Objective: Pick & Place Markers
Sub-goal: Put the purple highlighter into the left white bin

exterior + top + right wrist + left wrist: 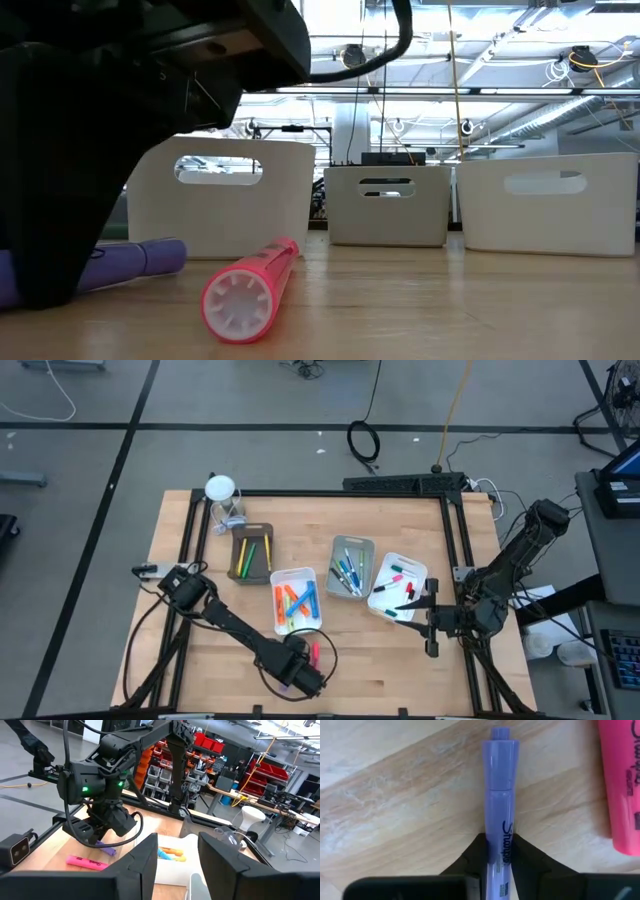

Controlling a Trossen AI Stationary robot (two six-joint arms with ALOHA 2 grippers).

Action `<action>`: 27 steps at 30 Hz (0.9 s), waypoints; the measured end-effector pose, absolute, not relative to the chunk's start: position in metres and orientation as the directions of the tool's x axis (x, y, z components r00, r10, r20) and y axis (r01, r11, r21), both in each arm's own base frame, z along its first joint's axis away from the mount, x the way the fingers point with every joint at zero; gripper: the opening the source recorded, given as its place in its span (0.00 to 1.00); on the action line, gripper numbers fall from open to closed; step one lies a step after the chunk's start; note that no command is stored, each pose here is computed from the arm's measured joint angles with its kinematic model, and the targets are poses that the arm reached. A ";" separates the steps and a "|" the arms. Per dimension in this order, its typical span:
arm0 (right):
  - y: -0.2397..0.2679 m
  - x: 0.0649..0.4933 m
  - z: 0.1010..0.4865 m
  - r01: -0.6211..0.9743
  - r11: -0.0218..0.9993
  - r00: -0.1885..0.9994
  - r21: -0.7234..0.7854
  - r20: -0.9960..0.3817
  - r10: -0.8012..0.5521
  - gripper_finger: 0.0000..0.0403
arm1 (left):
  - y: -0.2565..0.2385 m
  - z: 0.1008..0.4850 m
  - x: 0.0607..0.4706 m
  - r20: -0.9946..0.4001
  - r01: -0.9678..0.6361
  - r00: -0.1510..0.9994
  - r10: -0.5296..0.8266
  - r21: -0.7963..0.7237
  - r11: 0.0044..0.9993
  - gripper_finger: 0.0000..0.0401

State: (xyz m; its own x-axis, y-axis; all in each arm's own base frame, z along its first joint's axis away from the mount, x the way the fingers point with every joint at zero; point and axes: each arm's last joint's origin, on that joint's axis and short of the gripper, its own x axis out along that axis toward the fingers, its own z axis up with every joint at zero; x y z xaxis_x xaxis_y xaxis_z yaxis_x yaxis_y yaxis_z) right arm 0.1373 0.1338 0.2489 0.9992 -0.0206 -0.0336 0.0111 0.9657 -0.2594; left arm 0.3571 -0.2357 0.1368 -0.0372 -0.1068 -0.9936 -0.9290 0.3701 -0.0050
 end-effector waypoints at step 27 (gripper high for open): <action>0.134 0.137 0.249 0.014 0.965 0.999 -0.261 -0.032 -0.023 0.32 | -0.216 0.291 0.313 -0.849 -0.756 0.517 0.107 -0.395 0.522 0.15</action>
State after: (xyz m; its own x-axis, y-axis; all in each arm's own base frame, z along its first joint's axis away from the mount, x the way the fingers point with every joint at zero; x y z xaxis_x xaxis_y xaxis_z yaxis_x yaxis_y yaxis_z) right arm 0.1373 0.1337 0.2495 0.9992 -0.0230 -0.0320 0.0138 0.9653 -0.2608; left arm 0.3132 -0.2161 0.2911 0.5172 0.1073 -0.8491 -0.7563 0.5218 -0.3947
